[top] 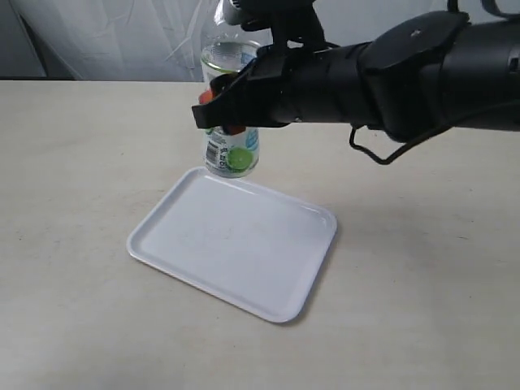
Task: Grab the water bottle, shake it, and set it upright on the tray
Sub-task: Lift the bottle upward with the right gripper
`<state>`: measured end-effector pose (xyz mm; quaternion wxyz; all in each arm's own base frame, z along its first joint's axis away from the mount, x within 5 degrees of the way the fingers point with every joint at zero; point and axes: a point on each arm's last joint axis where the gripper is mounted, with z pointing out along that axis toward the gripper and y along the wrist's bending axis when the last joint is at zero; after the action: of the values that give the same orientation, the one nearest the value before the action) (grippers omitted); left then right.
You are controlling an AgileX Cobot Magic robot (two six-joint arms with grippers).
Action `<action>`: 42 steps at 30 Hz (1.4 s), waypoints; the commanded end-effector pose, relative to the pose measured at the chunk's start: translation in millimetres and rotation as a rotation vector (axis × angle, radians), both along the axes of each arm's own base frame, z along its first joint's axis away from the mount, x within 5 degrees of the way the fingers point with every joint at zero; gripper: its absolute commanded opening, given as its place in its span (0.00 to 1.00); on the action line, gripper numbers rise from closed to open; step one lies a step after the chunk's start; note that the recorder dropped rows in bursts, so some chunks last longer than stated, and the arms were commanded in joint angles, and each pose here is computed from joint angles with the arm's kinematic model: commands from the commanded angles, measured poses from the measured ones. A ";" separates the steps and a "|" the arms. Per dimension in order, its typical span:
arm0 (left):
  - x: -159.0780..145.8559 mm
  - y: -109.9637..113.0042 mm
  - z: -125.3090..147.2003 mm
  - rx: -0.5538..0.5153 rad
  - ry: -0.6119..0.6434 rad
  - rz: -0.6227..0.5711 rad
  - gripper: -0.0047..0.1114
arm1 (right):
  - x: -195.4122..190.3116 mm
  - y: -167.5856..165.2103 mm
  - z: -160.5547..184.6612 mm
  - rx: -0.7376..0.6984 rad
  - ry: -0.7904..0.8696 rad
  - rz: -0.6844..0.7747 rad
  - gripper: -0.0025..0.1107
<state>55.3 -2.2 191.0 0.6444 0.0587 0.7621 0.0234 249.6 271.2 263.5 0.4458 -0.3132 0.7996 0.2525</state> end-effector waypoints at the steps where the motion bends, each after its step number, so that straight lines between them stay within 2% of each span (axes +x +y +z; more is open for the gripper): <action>1: -0.1 0.0 -0.2 -0.001 -0.010 0.000 0.04 | -0.8 -5.8 4.5 0.021 -0.024 -0.104 0.02; 3: -0.1 0.0 -0.2 -0.001 -0.010 0.000 0.04 | -13.7 10.1 2.1 -0.032 0.001 0.160 0.02; 4: -0.1 0.0 -0.2 -0.001 -0.010 0.000 0.04 | -16.0 12.4 1.3 -0.069 -0.013 0.225 0.02; 5: -0.1 0.0 -0.2 -0.001 -0.010 0.000 0.04 | -11.4 9.7 1.2 -0.079 -0.038 0.170 0.02; 7: -0.1 0.0 -0.2 -0.001 -0.010 0.000 0.04 | 5.5 -5.4 -1.4 -0.003 -0.061 -0.119 0.02; 9: -0.1 0.0 -0.2 -0.001 -0.010 0.000 0.04 | 13.1 -15.6 -2.4 0.044 -0.064 -0.258 0.02; 11: -0.1 0.0 -0.2 -0.001 -0.010 0.000 0.04 | 8.1 -8.5 -2.4 0.036 -0.016 -0.170 0.02; 12: -0.1 0.0 -0.2 -0.001 -0.010 0.000 0.04 | -2.0 2.1 -3.1 -0.015 0.004 -0.017 0.02; 14: -0.1 0.0 -0.2 -0.001 -0.010 0.000 0.04 | -12.3 11.2 -0.6 -0.119 -0.045 0.169 0.02; 15: -0.1 0.0 -0.2 -0.001 -0.010 0.000 0.04 | -9.8 9.3 0.2 -0.130 -0.072 0.144 0.02; 16: -0.1 0.0 -0.2 -0.001 -0.010 0.000 0.04 | -2.1 3.7 0.1 -0.090 -0.069 0.055 0.02; 18: -0.1 0.0 -0.2 -0.001 -0.010 0.000 0.04 | 13.6 -10.9 1.3 0.056 -0.010 -0.157 0.02; 20: -0.1 0.0 -0.2 -0.001 -0.010 0.000 0.04 | 10.3 -7.6 1.5 0.040 0.018 -0.117 0.02; 23: -0.1 0.0 -0.2 -0.001 -0.010 0.000 0.04 | -9.2 7.5 -0.6 -0.170 -0.065 0.148 0.02; 25: -0.1 0.0 -0.2 0.001 -0.010 -0.001 0.04 | 2.2 -1.5 -0.4 -0.127 -0.050 0.046 0.02; 27: -0.1 0.0 -0.2 0.001 -0.010 -0.001 0.04 | 16.0 -11.1 0.9 0.034 0.063 -0.132 0.02; 28: -0.1 0.0 -0.2 0.001 -0.010 -0.001 0.04 | 16.7 -9.9 0.4 0.047 0.076 -0.142 0.02; 29: -0.1 0.0 -0.2 0.001 -0.010 -0.001 0.04 | 10.9 -2.4 0.7 0.020 0.065 -0.097 0.02; 32: -0.1 0.0 -0.2 0.001 -0.010 -0.001 0.04 | -9.1 14.1 -0.3 -0.176 -0.073 0.121 0.02; 33: -0.1 0.0 -0.2 0.001 -0.010 -0.001 0.04 | -6.9 12.5 -0.1 -0.170 -0.069 0.104 0.02; 36: -0.1 0.0 -0.2 -0.001 -0.010 0.000 0.04 | 11.7 -1.1 2.4 -0.010 0.061 -0.086 0.02; 39: -0.1 0.0 -0.2 -0.001 -0.010 0.000 0.04 | 9.2 0.2 20.7 -0.080 -0.069 -0.004 0.02; 42: -0.1 0.0 -0.2 -0.001 -0.010 0.000 0.04 | 3.6 2.2 27.2 -0.050 -0.065 -0.002 0.02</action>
<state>55.3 -2.2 191.0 0.6444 0.0587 0.7621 0.0234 257.1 271.4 270.3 0.4287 -0.3359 0.8129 0.2064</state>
